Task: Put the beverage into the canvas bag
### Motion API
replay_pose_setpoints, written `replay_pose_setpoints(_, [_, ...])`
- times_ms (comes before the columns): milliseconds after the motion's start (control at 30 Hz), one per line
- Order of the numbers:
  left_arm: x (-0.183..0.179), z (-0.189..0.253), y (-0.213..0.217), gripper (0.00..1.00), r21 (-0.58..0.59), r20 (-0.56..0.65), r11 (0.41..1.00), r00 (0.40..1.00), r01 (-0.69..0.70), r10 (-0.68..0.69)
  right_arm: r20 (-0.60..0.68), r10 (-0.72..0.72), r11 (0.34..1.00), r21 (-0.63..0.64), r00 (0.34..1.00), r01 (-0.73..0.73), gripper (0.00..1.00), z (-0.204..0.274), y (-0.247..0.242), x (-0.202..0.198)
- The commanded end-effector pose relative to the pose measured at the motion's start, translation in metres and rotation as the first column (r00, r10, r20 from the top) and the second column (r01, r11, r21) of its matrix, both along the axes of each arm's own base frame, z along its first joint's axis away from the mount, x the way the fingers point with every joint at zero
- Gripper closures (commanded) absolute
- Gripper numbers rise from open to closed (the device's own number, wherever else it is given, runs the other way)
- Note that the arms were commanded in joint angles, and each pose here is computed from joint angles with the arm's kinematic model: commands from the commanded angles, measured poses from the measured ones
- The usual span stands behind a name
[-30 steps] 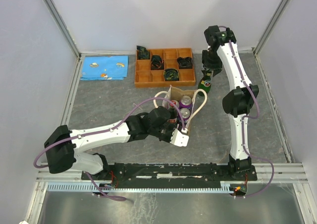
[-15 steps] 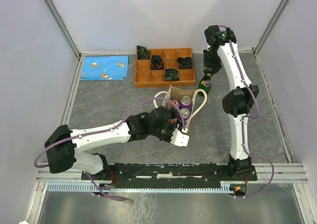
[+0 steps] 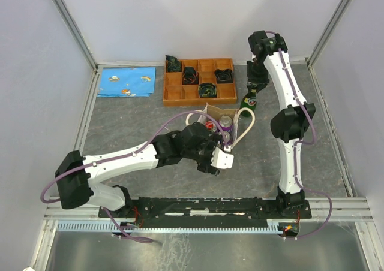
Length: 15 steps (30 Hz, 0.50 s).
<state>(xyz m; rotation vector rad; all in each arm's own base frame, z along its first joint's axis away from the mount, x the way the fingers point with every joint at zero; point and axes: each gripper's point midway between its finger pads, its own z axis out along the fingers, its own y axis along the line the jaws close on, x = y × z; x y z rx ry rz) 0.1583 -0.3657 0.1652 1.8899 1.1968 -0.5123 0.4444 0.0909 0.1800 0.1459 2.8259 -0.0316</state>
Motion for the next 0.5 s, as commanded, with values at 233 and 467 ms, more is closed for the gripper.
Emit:
replay_pose_setpoints(233, [0.039,0.088,-0.019,0.08,-0.235,-0.047,0.940,0.969,-0.247,0.243,0.183,-0.012,0.999,0.042,0.983,0.004,1.00,0.079,-0.005,-0.017])
replay_pose_setpoints(467, [0.073,0.145,-0.003,0.08,-0.348,-0.209,0.822,0.892,-0.451,0.401,0.280,-0.026,0.997,0.081,0.960,0.003,1.00,0.119,-0.005,-0.026])
